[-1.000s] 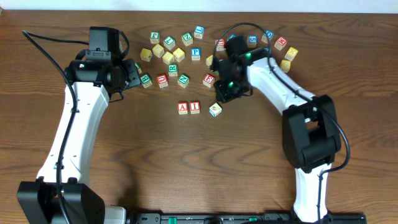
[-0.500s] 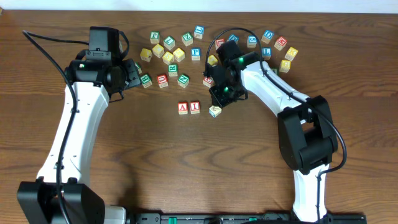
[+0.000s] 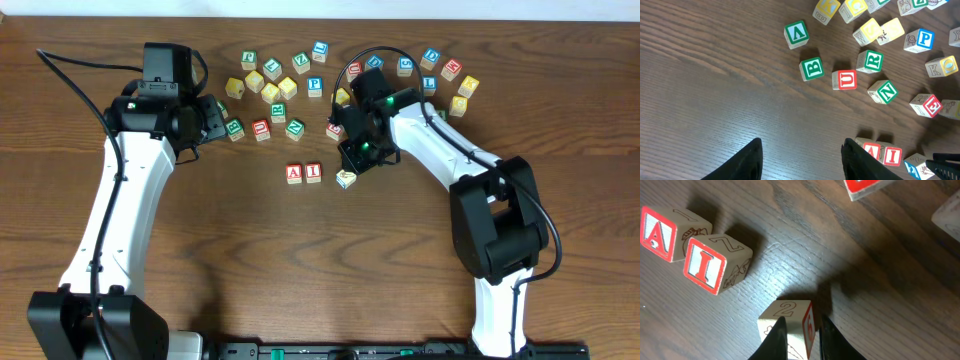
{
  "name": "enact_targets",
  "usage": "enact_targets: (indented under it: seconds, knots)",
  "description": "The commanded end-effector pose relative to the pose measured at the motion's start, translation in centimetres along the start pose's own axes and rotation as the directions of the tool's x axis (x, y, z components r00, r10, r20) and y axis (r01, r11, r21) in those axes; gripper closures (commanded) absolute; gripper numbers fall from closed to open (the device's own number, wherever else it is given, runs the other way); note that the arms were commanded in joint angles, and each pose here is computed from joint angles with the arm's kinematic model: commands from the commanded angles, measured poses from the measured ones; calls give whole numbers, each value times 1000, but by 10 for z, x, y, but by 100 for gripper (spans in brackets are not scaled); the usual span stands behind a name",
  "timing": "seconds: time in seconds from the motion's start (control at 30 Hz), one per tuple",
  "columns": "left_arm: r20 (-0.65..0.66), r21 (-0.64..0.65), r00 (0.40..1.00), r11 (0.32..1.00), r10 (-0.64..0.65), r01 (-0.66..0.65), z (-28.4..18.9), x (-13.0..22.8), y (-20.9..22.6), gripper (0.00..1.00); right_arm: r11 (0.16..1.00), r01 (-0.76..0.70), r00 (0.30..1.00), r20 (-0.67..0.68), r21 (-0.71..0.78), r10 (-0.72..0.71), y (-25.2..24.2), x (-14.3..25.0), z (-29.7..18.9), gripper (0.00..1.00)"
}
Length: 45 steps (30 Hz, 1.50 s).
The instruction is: Spell out AI2
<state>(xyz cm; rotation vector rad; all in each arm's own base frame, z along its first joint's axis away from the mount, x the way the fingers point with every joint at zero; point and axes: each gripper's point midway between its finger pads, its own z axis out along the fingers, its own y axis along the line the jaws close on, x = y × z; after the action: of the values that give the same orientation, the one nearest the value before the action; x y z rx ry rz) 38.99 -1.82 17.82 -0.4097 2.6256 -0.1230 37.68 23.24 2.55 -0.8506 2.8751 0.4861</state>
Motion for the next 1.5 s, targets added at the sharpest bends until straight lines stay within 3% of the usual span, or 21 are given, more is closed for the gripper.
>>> enact_targets:
  seconds: [0.0,0.57,1.47]
  knots:
    - [-1,-15,1000,1000,8,-8,2,1,4,50,997,-24,996,-89,80,31,-26,27,15,83]
    - [-1,-16,1000,1000,8,-8,2,1,4,50,989,-114,977,-168,95,129,-66,52,47,85]
    - [3,-14,1000,1000,8,-8,2,0,3,50,950,-264,944,-155,169,290,-133,75,23,78]
